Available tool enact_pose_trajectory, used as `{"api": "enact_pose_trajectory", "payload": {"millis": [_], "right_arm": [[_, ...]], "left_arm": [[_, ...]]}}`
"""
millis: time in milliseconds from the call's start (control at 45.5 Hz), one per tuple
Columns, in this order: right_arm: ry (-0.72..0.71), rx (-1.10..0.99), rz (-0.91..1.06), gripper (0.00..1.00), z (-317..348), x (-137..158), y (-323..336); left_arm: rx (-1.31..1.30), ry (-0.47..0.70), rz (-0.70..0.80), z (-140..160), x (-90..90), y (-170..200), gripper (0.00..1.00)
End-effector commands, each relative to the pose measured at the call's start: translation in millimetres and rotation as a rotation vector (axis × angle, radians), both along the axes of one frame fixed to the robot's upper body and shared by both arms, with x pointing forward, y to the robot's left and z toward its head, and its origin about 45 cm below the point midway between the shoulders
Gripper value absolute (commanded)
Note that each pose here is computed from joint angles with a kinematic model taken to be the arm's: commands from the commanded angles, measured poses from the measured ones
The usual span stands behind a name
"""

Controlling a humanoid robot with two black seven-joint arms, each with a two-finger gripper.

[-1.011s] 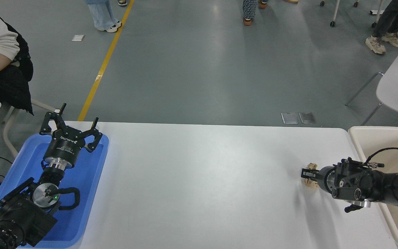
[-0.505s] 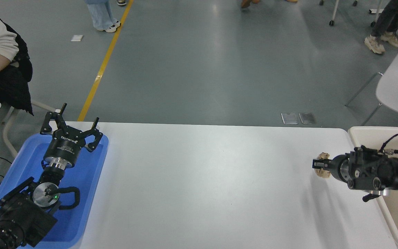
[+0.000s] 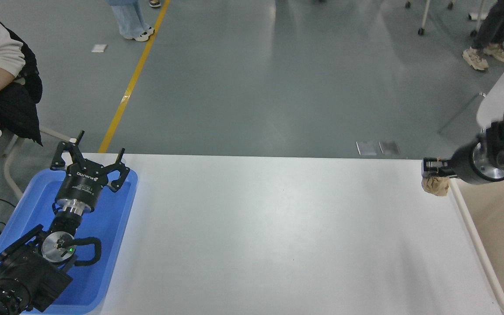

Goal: Pick up paper ball place in dustbin

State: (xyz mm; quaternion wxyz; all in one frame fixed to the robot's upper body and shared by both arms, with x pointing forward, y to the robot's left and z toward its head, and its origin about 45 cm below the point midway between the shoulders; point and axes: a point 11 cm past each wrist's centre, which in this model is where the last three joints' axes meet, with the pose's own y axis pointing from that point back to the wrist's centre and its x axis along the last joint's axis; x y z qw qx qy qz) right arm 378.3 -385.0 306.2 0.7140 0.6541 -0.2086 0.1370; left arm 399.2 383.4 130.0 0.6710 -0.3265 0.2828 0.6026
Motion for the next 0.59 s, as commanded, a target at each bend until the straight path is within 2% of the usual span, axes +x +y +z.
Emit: {"api": "enact_pose_trajectory", "payload": {"millis": [0,176,571], "right_arm": [[-0.033,-0.02,-0.011,0.0,98,-2,-2],[-0.074,-0.032,-0.011,0.0,140,-5,0],[-0.075,-0.033,-0.009,0.0,141,-5,0]], "left_arm": [[0.0,0.0,0.001,0,0.0,0,1.0],[0.0,0.0,0.001,0,0.0,0,1.0],[-0.001,-0.001,0.002,0,0.0,0,1.0]]}}
